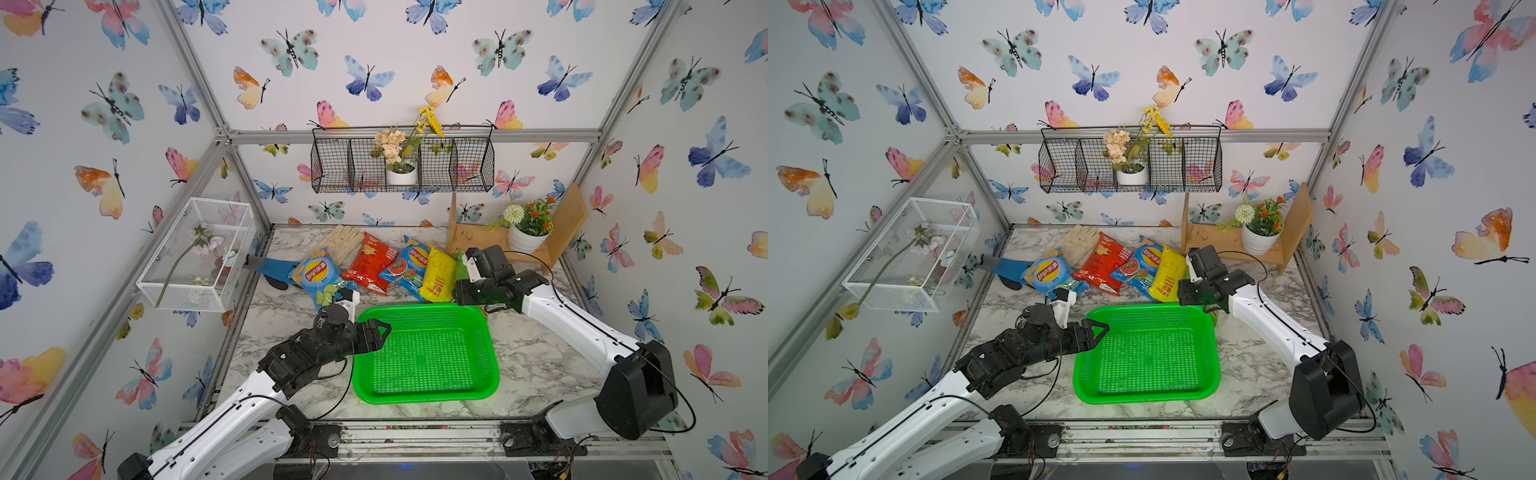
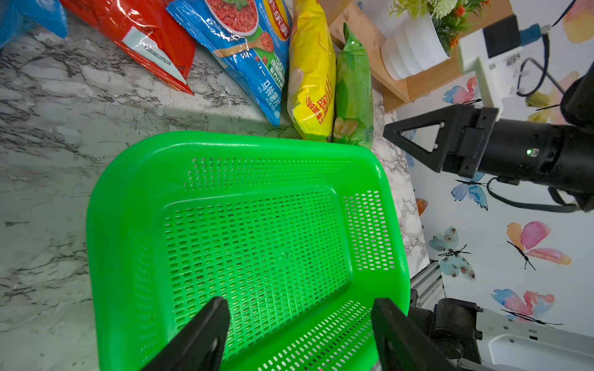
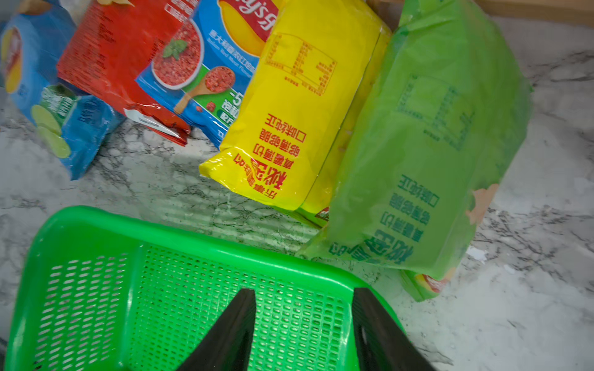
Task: Put the potato chips into the basket
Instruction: Pick up the potato chip from the center of the board.
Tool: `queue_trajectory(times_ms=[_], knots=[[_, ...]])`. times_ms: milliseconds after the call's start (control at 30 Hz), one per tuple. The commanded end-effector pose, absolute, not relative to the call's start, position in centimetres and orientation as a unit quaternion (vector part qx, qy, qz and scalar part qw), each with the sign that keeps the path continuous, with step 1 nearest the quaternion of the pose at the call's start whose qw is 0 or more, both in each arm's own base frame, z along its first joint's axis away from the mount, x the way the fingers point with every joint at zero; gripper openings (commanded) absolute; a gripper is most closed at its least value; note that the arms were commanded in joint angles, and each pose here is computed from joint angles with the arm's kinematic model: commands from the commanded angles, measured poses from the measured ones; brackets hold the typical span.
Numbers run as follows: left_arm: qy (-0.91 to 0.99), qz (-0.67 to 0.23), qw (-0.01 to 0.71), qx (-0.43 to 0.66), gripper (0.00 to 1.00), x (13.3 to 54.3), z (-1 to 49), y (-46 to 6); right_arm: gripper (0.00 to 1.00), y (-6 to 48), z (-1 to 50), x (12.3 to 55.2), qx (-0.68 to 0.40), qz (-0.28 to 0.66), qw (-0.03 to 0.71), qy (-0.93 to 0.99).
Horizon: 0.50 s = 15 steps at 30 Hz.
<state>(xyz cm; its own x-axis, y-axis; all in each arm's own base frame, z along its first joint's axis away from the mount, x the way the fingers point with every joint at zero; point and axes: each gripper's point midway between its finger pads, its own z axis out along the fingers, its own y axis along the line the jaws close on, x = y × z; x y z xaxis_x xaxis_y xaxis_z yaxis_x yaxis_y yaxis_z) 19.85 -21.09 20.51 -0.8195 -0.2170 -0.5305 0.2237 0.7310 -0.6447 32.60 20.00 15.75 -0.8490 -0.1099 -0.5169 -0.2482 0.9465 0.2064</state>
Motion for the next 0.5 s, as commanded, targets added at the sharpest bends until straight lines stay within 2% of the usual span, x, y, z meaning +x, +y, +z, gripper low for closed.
queue_trajectory(times_ms=[0, 467], knots=[[0.877, -0.362, 0.317, -0.007, 0.76, 20.3, 20.9, -20.9, 0.56, 18.8, 15.4, 32.5, -0.077, 0.067, 0.259, 0.961], [0.867, -0.367, 0.337, -0.018, 0.77, 19.8, 21.3, -19.9, 0.61, 18.7, 13.4, 33.8, -0.009, -0.001, 0.265, 0.964]])
